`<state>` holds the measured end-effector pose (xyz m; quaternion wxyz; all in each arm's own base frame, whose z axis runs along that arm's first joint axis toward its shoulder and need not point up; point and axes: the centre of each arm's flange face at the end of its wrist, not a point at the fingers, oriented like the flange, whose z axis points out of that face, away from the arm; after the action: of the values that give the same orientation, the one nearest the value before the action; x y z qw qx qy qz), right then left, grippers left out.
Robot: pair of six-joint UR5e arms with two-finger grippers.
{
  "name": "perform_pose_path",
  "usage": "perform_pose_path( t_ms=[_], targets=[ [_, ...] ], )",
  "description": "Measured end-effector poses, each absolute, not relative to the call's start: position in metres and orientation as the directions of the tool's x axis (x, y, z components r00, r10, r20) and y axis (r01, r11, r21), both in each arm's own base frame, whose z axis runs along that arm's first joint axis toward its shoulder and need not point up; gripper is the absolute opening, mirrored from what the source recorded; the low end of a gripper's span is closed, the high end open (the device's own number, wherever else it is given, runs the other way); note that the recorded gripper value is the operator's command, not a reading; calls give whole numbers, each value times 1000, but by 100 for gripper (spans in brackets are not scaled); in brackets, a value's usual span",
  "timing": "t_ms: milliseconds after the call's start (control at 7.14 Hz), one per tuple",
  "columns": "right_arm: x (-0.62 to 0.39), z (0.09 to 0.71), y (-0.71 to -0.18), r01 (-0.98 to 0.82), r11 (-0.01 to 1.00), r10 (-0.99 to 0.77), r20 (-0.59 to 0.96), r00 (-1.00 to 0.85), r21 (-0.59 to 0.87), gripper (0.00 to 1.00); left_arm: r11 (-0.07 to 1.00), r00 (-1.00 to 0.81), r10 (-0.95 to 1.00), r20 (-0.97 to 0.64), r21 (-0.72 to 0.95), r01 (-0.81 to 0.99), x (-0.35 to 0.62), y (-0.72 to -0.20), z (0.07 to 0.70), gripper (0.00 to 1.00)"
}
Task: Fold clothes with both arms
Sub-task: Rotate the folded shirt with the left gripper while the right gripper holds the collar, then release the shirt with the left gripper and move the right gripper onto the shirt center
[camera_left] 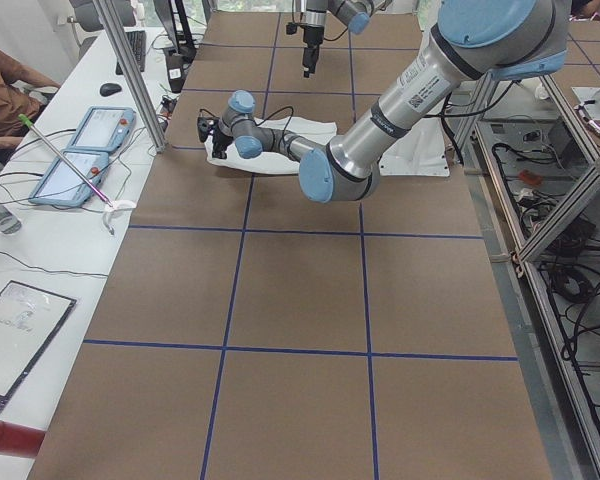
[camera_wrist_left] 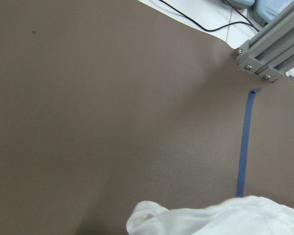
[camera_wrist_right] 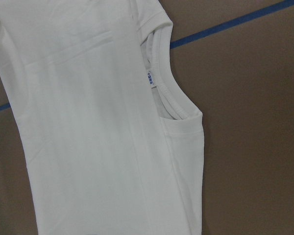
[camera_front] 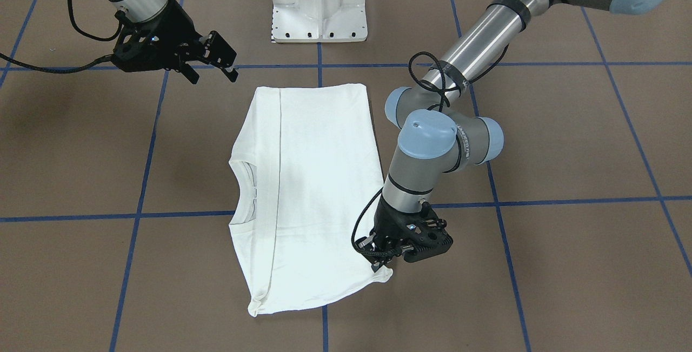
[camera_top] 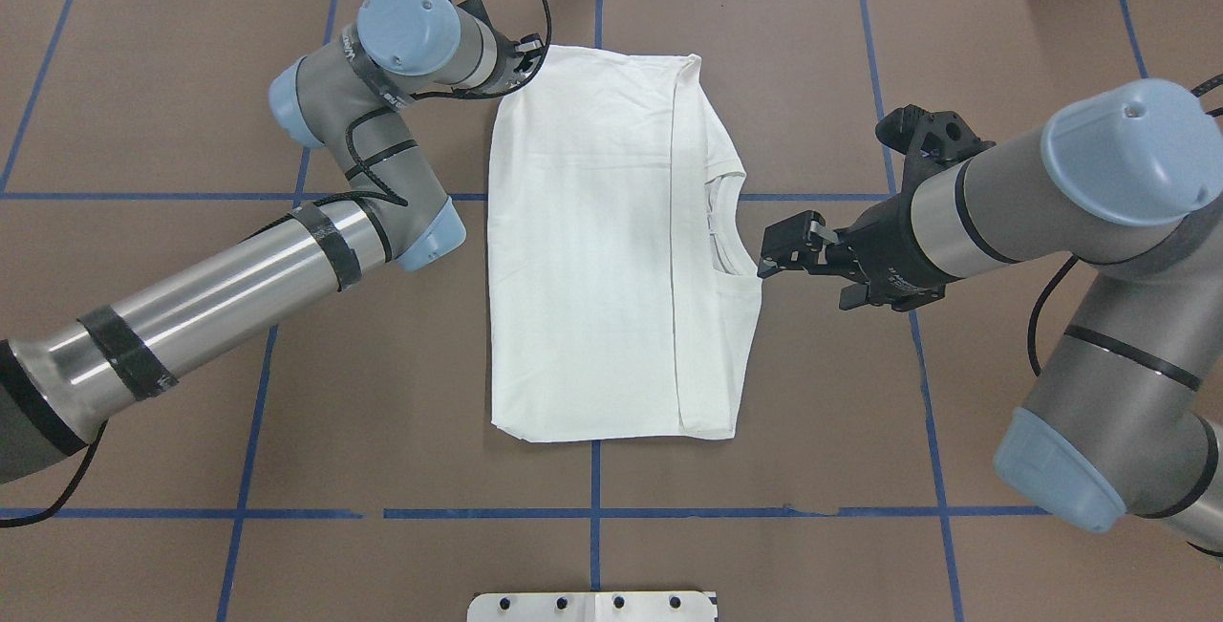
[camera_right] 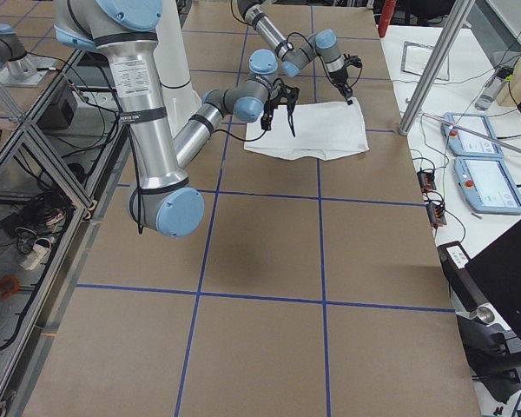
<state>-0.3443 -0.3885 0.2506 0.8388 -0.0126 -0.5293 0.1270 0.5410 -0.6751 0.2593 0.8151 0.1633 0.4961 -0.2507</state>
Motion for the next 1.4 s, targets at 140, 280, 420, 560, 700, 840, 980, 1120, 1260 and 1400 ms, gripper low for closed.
perform_pose_path(
  t_ms=[140,280,420,560,700,840,980,1120,1260,1400],
  targets=[
    [-344,250,-389,-205,967,226,885,407,-152,100,822,394,-229,-890,40,568,542,-676,262,100],
    [-344,250,-390,-213,966,226,885,408,-148,100,825,415,-198,-888,77,560,541,-677,263,100],
    [-345,251,-391,-219,965,225,884,410,-145,100,824,427,-181,-886,100,557,536,-681,263,100],
    [-346,252,-392,-219,967,213,883,418,-129,100,827,436,-165,-884,117,550,527,-687,262,100],
    [-349,256,-394,-210,973,181,881,436,-97,100,843,445,-151,-883,120,525,516,-690,261,100],
    [-353,261,-396,-197,979,144,875,462,-57,100,865,450,-146,-881,107,490,503,-684,263,100],
    [-363,263,-402,-178,984,97,857,507,-6,100,884,449,-137,-883,95,458,486,-666,266,100],
    [-382,260,-410,-146,988,40,825,564,52,100,899,443,-125,-888,87,429,465,-641,262,100],
    [-408,255,-419,-115,988,-11,787,617,103,100,914,432,-115,-894,75,398,444,-614,253,100],
    [-435,253,-426,-92,985,-50,750,660,146,100,928,427,-108,-898,64,368,424,-589,248,100]
  ],
)
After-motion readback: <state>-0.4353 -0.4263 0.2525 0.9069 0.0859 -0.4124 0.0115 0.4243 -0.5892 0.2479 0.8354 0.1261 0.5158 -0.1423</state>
